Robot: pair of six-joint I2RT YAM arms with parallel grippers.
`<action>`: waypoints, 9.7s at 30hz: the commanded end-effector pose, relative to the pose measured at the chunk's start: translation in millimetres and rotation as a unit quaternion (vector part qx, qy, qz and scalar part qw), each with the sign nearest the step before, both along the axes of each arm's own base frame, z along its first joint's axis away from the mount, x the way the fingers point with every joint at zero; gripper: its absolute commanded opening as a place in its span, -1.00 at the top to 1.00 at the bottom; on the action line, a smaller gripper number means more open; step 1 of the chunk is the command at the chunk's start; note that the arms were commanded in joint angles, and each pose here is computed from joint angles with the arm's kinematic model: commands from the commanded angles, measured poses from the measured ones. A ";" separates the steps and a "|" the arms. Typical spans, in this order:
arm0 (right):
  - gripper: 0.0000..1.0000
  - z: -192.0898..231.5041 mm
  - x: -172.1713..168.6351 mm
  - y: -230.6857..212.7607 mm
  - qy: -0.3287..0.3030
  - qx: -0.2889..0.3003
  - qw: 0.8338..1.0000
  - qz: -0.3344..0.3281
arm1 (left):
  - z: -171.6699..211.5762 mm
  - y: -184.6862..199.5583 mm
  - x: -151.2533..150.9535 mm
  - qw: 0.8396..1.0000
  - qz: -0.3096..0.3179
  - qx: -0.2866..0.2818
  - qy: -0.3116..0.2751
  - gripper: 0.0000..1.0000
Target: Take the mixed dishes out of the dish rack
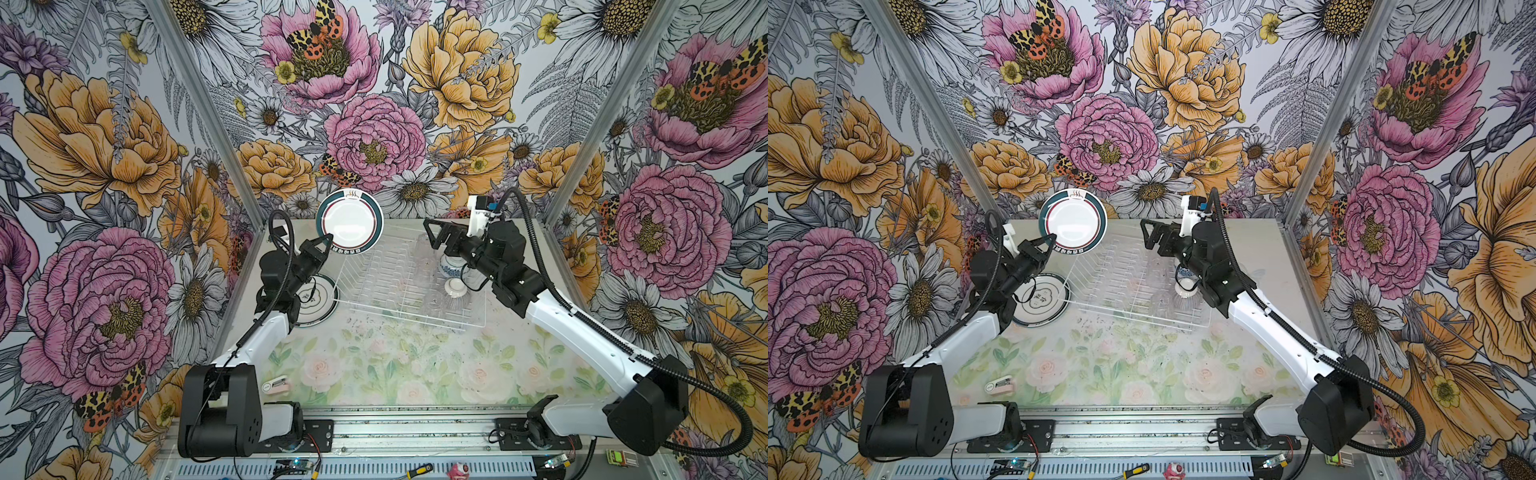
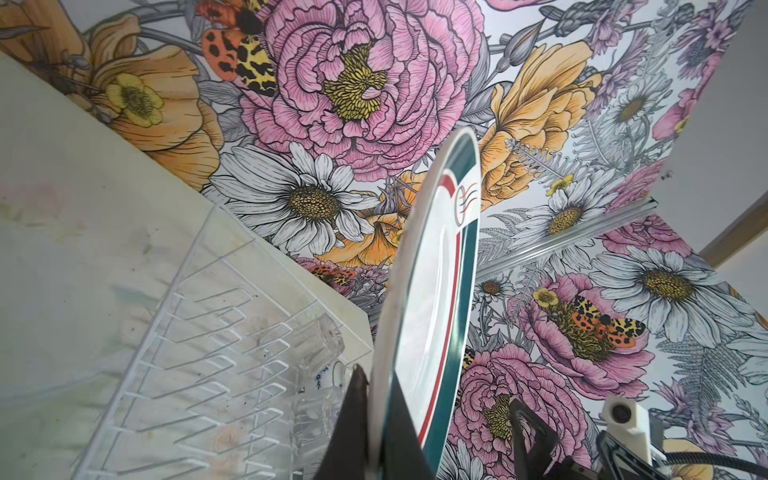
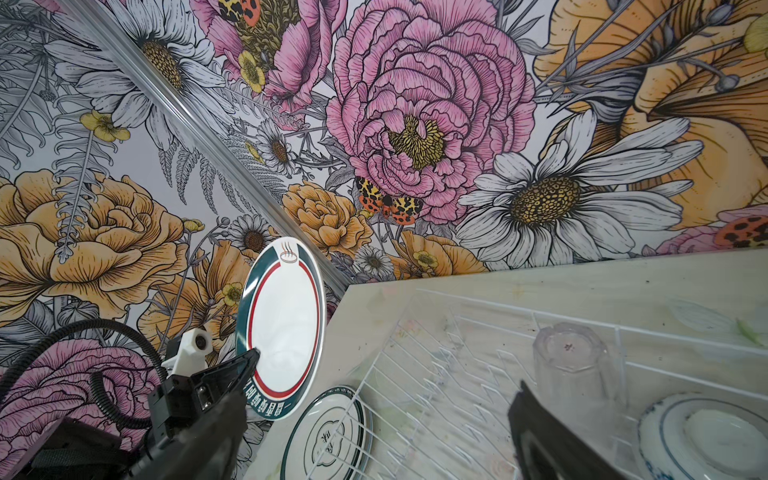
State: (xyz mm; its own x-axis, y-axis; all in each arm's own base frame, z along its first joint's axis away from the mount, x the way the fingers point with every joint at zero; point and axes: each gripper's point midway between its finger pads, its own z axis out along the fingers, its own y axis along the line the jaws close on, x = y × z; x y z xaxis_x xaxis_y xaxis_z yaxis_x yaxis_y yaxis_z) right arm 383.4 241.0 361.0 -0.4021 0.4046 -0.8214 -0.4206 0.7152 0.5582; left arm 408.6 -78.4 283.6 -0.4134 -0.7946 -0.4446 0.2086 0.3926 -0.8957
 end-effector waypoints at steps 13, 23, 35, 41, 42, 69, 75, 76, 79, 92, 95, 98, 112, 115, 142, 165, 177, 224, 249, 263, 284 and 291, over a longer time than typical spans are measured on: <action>-0.98 -22.1 -5.7 -14.0 0.020 -0.024 1.000 -0.003 | -49.0 65.9 -20.5 0.990 0.099 0.028 0.092 1.00; -0.98 -25.0 -4.1 -19.5 0.028 -0.023 0.999 0.005 | -92.6 108.9 -40.7 0.966 0.193 0.065 0.156 1.00; -0.99 -33.2 -10.4 -29.9 0.028 -0.034 0.999 -0.001 | -124.2 125.1 -66.6 0.945 0.245 0.077 0.204 1.00; -0.99 -36.9 -12.6 -30.9 0.033 -0.034 0.999 0.002 | -149.4 126.8 -78.9 0.936 0.252 0.092 0.230 1.00; -0.98 -36.4 -13.3 -31.2 0.033 -0.034 0.999 0.003 | -154.5 128.1 -82.0 0.933 0.256 0.093 0.235 1.00; -0.99 -72.4 -1.6 -31.4 0.085 -0.058 0.995 -0.005 | -181.6 107.2 -105.0 0.928 0.216 0.116 0.280 -0.97; -0.98 -106.9 6.2 -27.4 0.121 -0.120 0.985 0.007 | -168.8 97.3 -99.8 0.938 0.192 0.108 0.268 -0.97; -0.96 -115.8 8.2 -27.1 0.133 -0.135 0.982 0.009 | -166.1 97.0 -98.3 0.939 0.192 0.110 0.263 -0.97; -0.90 -142.7 12.3 -22.8 0.167 -0.182 0.969 0.014 | -153.6 101.6 -91.7 0.942 0.200 0.122 0.242 -0.97; -0.81 -191.3 12.3 -17.5 0.215 -0.286 0.934 0.007 | -138.3 85.4 -80.7 0.953 0.164 0.122 0.222 -0.97; -0.81 -190.5 14.2 -16.6 0.214 -0.286 0.934 0.008 | -143.2 86.0 -84.1 0.951 0.168 0.125 0.227 -0.97; -0.80 -190.7 15.1 -15.5 0.214 -0.285 0.934 0.009 | -146.3 86.7 -86.8 0.949 0.168 0.129 0.233 -0.97; -0.80 -205.1 29.0 -8.4 0.227 -0.311 0.922 0.021 | -101.6 68.0 -80.2 0.966 0.135 0.115 0.188 -0.97; -0.80 -212.0 36.0 -11.7 0.231 -0.327 0.916 0.010 | -82.8 63.2 -76.1 0.969 0.134 0.128 0.165 -0.97; -0.21 -244.9 78.8 -4.4 0.258 -0.337 0.905 -0.016 | -55.5 -30.0 -89.6 0.969 0.031 0.217 0.112 -0.97; 0.38 -179.1 45.5 9.9 0.236 -0.212 0.948 0.030 | -63.0 -53.0 -90.9 0.972 0.004 0.210 0.108 -0.97; 0.41 -107.4 10.7 4.0 0.206 -0.095 0.972 0.054 | -43.3 -106.7 -84.1 0.975 -0.097 0.186 0.068 -0.97; 0.33 -66.9 -30.1 3.2 0.193 0.088 0.969 0.124 | 22.0 -246.3 -54.9 0.938 -0.324 0.033 -0.121 0.43; 0.21 -83.2 -22.7 -3.1 0.204 0.087 0.966 0.135 | -3.6 -268.0 -77.4 0.924 -0.364 0.062 -0.097 0.93; -0.47 -68.6 -34.3 -31.4 0.152 0.075 0.982 0.079 | 5.5 -254.3 -34.8 0.951 -0.272 0.127 -0.071 1.00; -0.63 -84.9 -54.1 -85.6 0.048 0.004 0.998 -0.044 | -33.4 25.7 129.0 0.903 0.127 0.384 0.145 1.00; -0.64 -89.6 -67.3 -89.6 0.042 0.002 0.998 -0.042 | -96.7 80.9 171.0 0.848 0.137 0.445 0.254 1.00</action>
State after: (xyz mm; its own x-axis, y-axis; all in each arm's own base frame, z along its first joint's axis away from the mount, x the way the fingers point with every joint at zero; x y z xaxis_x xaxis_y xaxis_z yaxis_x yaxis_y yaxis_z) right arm 320.8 154.4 260.0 -0.4853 0.4420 -0.7544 -0.2822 0.7374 0.6137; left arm 579.5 -21.5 193.4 -0.5366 -0.3961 -0.7451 -0.2731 0.9170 -0.2908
